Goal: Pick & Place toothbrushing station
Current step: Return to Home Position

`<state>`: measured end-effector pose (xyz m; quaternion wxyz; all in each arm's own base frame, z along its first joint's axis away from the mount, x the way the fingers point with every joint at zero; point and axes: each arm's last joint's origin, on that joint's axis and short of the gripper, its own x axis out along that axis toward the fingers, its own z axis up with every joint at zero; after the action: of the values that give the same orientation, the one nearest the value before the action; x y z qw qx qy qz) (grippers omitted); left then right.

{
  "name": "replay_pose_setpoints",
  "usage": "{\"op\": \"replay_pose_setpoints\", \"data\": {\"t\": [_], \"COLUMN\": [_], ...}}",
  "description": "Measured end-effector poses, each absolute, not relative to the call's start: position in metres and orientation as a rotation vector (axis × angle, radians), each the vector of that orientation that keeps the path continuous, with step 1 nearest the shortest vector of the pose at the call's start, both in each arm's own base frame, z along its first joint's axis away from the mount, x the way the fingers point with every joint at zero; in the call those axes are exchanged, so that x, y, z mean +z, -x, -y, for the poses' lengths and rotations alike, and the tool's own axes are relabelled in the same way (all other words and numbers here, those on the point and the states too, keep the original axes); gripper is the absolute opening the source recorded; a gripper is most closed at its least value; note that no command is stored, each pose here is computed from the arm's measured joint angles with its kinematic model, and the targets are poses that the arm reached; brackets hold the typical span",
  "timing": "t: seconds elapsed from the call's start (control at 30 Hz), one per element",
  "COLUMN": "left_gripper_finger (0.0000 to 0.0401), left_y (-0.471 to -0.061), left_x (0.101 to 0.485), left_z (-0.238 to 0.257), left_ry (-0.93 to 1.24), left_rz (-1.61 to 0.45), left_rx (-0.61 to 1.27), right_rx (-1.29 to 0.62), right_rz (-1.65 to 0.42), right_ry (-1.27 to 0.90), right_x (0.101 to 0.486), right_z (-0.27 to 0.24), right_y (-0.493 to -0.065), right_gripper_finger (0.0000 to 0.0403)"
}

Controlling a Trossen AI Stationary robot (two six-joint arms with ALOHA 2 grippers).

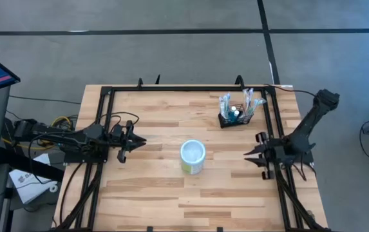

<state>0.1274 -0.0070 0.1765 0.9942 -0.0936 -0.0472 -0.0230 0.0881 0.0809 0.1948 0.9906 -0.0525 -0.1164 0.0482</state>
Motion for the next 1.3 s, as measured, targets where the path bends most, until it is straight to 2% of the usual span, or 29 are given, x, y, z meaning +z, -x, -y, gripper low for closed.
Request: {"op": "replay_pose_setpoints", "data": {"t": [0.2, 0.37, 0.47, 0.63, 0.97, 1.3], "left_gripper_finger": [0.0058, 0.0058, 0.0058, 0.0058, 0.0058, 0.0058], "left_y": [-0.127, -0.127, -0.127, -0.127, -0.127, -0.128], "left_x": [0.177, 0.177, 0.177, 0.177, 0.177, 0.176], "left_z": [0.007, 0.008, 0.009, 0.009, 0.009, 0.009], "left_ry": [0.184, 0.182, 0.181, 0.165, 0.166, 0.166], "left_rz": [0.097, 0.094, 0.093, 0.094, 0.095, 0.090], "left_rx": [-0.046, -0.086, -0.102, -0.101, -0.102, -0.101], "right_rx": [0.153, 0.064, 0.120, 0.055, -0.033, -0.042], "right_rz": [0.236, 0.112, 0.143, 0.202, 0.119, 0.102], "right_ry": [0.091, 0.057, 0.046, 0.059, 0.036, 0.023], "right_x": [0.192, 0.180, 0.182, 0.187, 0.178, 0.176], "right_z": [-0.066, -0.050, -0.045, -0.031, -0.016, -0.015], "right_y": [-0.098, -0.104, -0.102, -0.095, -0.094, -0.095], "right_gripper_finger": [0.0059, 0.0059, 0.0059, 0.0059, 0.0059, 0.0059]}}
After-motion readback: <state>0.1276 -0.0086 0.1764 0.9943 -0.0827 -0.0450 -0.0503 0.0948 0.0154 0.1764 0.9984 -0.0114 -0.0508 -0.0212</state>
